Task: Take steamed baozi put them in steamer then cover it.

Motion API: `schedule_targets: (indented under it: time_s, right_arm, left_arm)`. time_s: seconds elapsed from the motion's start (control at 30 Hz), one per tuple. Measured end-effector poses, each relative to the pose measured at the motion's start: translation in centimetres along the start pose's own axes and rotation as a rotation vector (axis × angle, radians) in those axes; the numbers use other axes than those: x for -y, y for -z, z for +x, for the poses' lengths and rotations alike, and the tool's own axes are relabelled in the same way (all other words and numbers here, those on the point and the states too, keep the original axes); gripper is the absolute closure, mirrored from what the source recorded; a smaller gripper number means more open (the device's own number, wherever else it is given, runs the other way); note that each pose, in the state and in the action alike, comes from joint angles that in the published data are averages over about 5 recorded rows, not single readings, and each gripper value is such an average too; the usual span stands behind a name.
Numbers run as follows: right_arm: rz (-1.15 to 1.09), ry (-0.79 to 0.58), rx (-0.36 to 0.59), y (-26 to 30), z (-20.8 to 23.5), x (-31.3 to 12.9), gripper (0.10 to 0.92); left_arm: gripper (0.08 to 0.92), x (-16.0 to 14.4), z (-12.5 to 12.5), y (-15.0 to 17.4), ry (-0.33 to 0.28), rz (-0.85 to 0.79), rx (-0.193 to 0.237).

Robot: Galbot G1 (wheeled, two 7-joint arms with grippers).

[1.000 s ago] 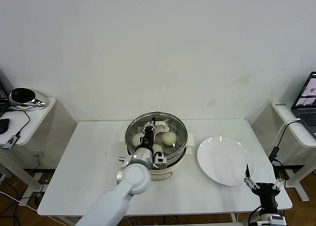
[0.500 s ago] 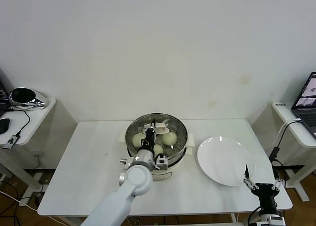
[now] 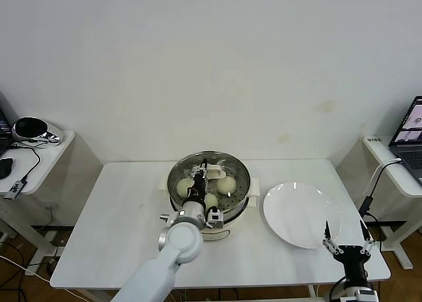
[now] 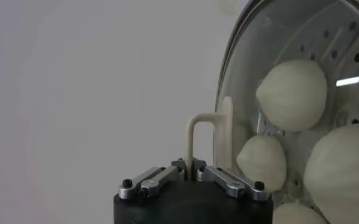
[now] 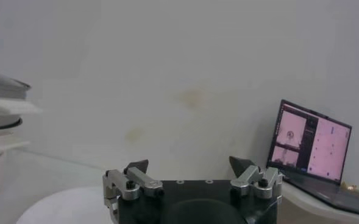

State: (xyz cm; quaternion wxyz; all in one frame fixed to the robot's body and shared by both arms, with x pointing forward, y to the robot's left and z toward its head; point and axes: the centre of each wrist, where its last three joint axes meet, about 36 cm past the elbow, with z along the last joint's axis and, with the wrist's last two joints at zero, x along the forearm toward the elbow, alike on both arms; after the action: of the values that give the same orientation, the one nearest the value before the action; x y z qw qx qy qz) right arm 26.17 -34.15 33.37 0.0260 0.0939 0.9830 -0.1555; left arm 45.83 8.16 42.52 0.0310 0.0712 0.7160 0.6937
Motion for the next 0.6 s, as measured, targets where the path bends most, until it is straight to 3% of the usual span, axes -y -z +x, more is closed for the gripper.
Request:
schedule_targets:
  time_s: [0.33, 0.6]
  right_arm:
    - [0.001, 0.007, -0.001, -0.1, 0.1, -0.2, 0.200]
    - [-0.006, 0.027, 0.004, -0.4, 0.1, -0.5, 0.200]
  left_arm:
    - [0.409, -1.5, 4.1, -1.6, 0.029, 0.083, 0.029]
    - [0.205, -2.5, 10.5, -5.3, 0.019, 0.374, 0.084]
